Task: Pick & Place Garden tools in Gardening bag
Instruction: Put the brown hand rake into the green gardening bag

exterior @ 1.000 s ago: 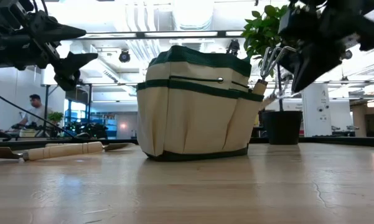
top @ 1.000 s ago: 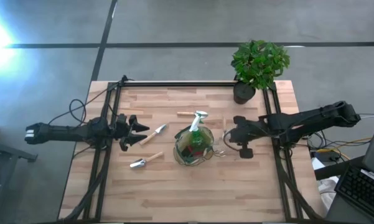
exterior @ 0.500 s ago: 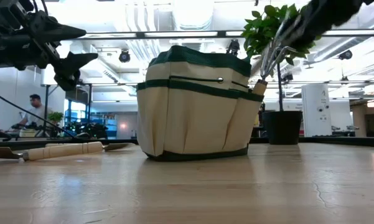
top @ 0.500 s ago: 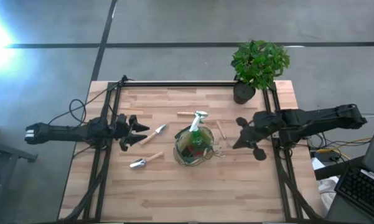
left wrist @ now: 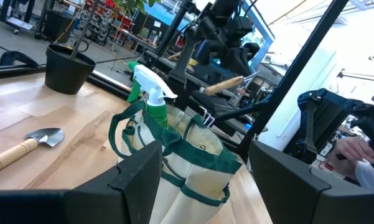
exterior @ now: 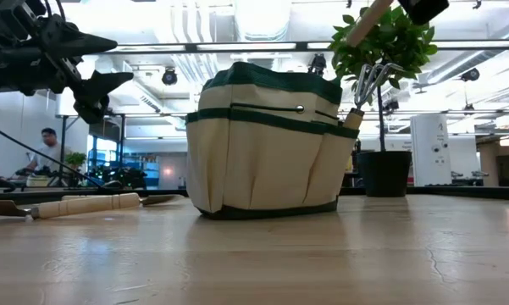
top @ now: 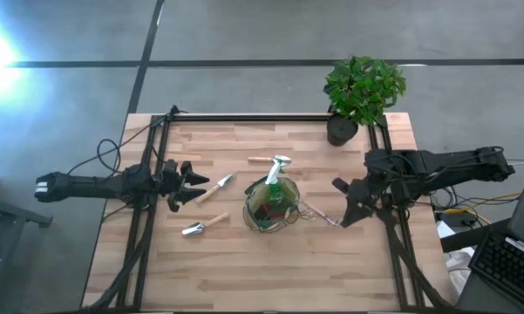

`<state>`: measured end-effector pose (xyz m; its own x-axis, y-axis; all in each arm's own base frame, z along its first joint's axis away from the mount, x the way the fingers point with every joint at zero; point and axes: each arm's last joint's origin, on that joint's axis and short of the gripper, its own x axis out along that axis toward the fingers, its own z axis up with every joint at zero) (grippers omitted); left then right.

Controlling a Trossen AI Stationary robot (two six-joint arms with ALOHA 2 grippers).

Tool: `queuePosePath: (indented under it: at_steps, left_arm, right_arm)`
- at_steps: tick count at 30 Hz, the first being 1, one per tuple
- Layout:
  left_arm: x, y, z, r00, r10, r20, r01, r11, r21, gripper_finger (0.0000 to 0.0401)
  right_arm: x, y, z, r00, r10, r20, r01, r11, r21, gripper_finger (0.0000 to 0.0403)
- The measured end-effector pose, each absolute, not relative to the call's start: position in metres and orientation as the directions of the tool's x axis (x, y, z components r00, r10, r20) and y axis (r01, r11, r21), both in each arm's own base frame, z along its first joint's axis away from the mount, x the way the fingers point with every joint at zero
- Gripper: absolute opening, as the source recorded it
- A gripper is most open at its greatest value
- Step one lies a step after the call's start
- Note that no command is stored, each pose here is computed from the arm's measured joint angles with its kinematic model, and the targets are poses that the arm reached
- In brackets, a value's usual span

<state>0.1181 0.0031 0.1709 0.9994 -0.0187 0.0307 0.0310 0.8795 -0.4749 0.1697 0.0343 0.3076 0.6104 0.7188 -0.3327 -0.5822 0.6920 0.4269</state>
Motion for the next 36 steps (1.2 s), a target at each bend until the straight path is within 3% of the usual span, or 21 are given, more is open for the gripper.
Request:
queuePosePath:
  at_steps: [11, 23, 36]
  left_arm:
    - [0.118, 0.003, 0.171, 0.999, -0.018, 0.031, 0.031, 0.88, -0.475, 0.0245]
    - [0.118, 0.003, 0.171, 0.999, -0.019, 0.031, 0.031, 0.879, -0.475, 0.0245]
    - [0.118, 0.003, 0.171, 0.999, -0.018, 0.031, 0.031, 0.879, -0.475, 0.0245]
  right_arm:
    - [0.182, 0.037, 0.326, 0.526, 0.8, -0.288, -0.609, 0.591, 0.529, 0.0008]
    - [0.178, 0.003, 0.334, 0.637, 0.699, -0.325, -0.491, 0.693, 0.527, 0.0008]
    - [0.19, -0.034, 0.322, 0.65, 0.706, -0.28, -0.421, 0.642, 0.641, 0.0008]
